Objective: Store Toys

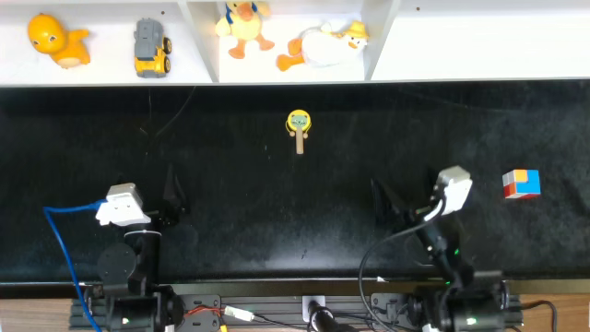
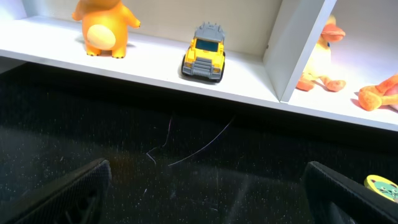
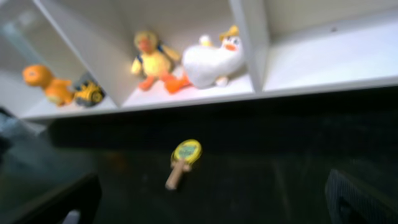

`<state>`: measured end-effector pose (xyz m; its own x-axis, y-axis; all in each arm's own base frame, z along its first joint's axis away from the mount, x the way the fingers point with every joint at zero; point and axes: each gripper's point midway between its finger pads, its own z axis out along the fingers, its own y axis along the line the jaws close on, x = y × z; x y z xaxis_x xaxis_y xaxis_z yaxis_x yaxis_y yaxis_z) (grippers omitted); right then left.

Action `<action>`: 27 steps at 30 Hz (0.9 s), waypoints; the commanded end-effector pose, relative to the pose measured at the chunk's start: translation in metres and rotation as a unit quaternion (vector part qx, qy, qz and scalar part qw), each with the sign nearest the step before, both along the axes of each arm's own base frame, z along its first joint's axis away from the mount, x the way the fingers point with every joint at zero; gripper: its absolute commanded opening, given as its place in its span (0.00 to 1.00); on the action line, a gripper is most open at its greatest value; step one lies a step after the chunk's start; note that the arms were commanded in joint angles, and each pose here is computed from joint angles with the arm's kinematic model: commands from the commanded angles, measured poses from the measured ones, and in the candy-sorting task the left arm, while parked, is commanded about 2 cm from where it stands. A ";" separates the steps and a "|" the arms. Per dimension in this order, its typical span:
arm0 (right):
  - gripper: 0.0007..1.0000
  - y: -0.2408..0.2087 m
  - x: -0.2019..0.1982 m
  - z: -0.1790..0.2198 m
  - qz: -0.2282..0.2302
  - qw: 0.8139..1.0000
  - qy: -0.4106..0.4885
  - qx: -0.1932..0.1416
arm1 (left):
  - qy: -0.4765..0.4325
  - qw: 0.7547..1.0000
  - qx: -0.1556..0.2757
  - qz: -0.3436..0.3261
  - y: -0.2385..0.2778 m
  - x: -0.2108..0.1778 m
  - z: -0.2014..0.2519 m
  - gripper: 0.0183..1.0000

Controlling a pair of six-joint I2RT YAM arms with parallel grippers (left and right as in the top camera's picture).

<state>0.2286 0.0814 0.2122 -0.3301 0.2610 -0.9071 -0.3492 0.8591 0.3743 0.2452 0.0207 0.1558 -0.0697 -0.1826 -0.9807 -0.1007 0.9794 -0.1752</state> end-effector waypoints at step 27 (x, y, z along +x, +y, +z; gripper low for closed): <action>1.00 0.133 0.055 -0.005 0.041 0.902 0.387 -0.188 | -0.005 1.000 -0.003 0.002 0.000 0.000 0.001 1.00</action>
<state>0.2757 0.2117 0.2130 -0.8811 -0.1873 -0.4343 -0.3074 0.9247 0.2248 0.2452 0.0208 0.1557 -0.0693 -0.1826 -0.9807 -0.1010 0.9793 -0.1752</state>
